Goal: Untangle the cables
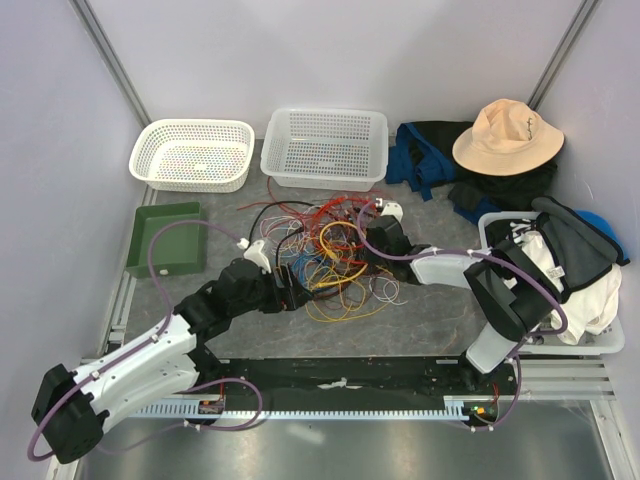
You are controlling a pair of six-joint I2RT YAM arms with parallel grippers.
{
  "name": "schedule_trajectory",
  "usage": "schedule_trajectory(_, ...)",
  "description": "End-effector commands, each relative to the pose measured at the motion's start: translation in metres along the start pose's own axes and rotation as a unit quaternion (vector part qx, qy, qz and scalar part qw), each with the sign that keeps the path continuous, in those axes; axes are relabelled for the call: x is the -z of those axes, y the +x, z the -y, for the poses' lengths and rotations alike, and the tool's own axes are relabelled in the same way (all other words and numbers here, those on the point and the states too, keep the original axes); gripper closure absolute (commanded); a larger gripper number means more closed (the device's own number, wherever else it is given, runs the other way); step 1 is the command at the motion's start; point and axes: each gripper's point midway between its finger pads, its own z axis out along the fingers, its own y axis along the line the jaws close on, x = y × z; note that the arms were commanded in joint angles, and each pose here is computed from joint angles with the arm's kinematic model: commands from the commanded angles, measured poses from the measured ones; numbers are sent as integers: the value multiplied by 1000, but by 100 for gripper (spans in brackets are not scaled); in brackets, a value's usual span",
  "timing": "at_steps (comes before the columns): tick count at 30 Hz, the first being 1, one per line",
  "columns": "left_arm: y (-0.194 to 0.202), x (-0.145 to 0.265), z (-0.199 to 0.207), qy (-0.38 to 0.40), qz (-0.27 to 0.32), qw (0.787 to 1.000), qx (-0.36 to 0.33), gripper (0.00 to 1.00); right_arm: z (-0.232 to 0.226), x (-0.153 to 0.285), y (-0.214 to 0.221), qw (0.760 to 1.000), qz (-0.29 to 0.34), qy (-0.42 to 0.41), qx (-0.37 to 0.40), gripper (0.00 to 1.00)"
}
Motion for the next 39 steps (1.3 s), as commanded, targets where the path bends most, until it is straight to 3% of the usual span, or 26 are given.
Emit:
schedule_trajectory(1,-7,2,6,5,10,1000,2,10,-28,4,-16,998,7,-57,1,83)
schedule_trajectory(2,-11,5,8,5,15,1000,1,10,-29,9,-21,998,13,-60,-2,93)
schedule_trajectory(4,-23,10,13,1,32,999,-8,10,-37,28,-44,996,43,-75,-8,100)
schedule_trajectory(10,-65,31,29,-19,90,995,-40,10,-56,105,-114,987,138,-84,23,100)
schedule_trajectory(18,-127,57,83,28,172,983,-56,10,-70,186,-161,975,183,-119,42,99)
schedule_trajectory(24,-157,73,141,149,237,955,-97,10,-76,187,-144,976,157,-149,36,100)
schedule_trajectory(25,-154,69,141,158,237,953,-104,15,-74,184,-138,977,150,-149,35,100)
schedule_trajectory(27,-152,80,172,246,256,922,-152,20,-77,185,-135,976,146,-160,32,100)
schedule_trajectory(32,-131,89,204,351,278,864,-229,22,-85,190,-136,974,139,-180,22,100)
schedule_trajectory(35,-124,83,207,364,274,858,-236,23,-95,193,-137,971,130,-200,18,100)
schedule_trajectory(39,-157,76,187,285,331,881,-183,23,-98,196,-135,969,126,-211,18,100)
